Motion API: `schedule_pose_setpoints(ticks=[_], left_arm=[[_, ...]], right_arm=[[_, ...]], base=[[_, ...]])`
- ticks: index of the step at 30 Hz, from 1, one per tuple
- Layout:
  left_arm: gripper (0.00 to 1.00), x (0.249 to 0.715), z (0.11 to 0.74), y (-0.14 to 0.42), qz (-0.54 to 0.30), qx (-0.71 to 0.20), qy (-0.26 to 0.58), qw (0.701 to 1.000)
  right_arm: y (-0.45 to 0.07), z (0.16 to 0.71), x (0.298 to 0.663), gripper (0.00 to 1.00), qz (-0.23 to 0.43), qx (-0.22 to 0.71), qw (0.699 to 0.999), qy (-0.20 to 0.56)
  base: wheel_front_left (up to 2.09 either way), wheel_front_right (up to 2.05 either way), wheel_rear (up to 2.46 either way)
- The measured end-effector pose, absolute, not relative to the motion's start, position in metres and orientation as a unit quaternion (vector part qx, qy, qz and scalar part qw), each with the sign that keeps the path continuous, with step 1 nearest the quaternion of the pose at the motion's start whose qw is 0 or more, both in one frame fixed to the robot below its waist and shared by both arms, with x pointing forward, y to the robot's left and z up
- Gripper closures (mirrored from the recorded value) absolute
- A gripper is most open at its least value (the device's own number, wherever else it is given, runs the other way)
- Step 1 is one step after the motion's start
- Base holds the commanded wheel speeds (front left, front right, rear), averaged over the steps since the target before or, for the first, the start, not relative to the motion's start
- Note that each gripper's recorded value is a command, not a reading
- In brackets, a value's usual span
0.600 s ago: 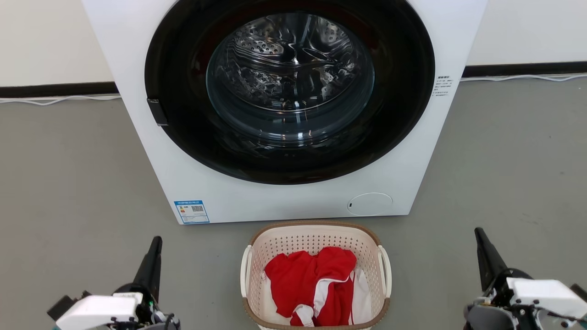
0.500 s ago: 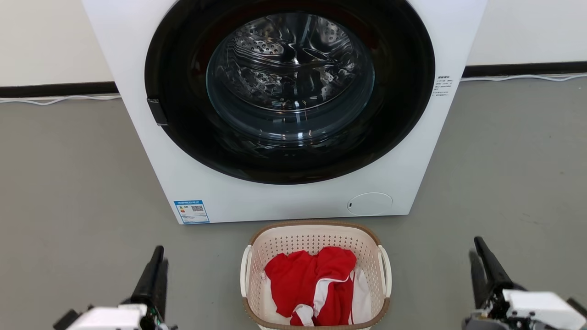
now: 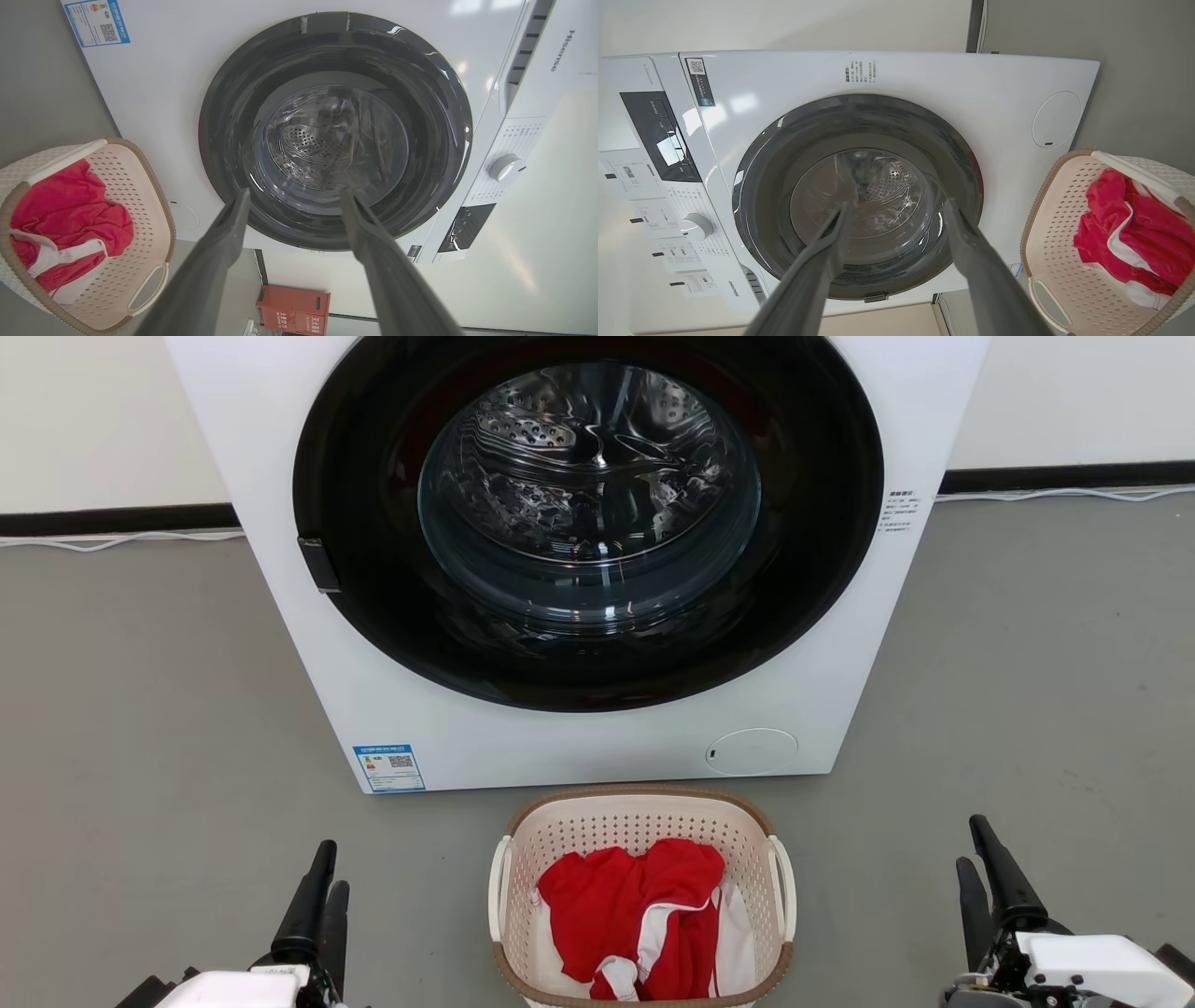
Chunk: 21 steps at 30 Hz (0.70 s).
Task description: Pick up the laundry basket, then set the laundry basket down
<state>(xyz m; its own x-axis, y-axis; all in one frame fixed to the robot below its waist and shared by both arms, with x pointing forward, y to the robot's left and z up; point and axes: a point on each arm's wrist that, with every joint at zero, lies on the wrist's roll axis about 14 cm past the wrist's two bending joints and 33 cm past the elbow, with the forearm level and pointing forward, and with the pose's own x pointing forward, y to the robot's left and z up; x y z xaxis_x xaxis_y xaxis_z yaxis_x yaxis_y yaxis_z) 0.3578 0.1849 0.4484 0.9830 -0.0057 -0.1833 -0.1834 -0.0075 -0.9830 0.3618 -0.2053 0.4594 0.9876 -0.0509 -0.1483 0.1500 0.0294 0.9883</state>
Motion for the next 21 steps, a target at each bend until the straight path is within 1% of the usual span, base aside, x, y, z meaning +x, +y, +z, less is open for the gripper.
schedule_pose_setpoints(ticks=[8, 21], left_arm=[[0.00, 0.358, 0.448, 0.186, 0.067, -0.680, 0.066, 0.727], [0.00, 0.357, 0.448, 0.184, 0.062, -0.613, 0.070, 0.784]], right_arm=[[-0.206, 0.465, 0.363, 0.00, -0.065, 0.644, 0.761, 0.033], [-0.203, 0.472, 0.363, 0.00, -0.053, 0.552, 0.831, 0.033]], base=[[0.00, 0.00, 0.00], [0.00, 0.00, 0.00]])
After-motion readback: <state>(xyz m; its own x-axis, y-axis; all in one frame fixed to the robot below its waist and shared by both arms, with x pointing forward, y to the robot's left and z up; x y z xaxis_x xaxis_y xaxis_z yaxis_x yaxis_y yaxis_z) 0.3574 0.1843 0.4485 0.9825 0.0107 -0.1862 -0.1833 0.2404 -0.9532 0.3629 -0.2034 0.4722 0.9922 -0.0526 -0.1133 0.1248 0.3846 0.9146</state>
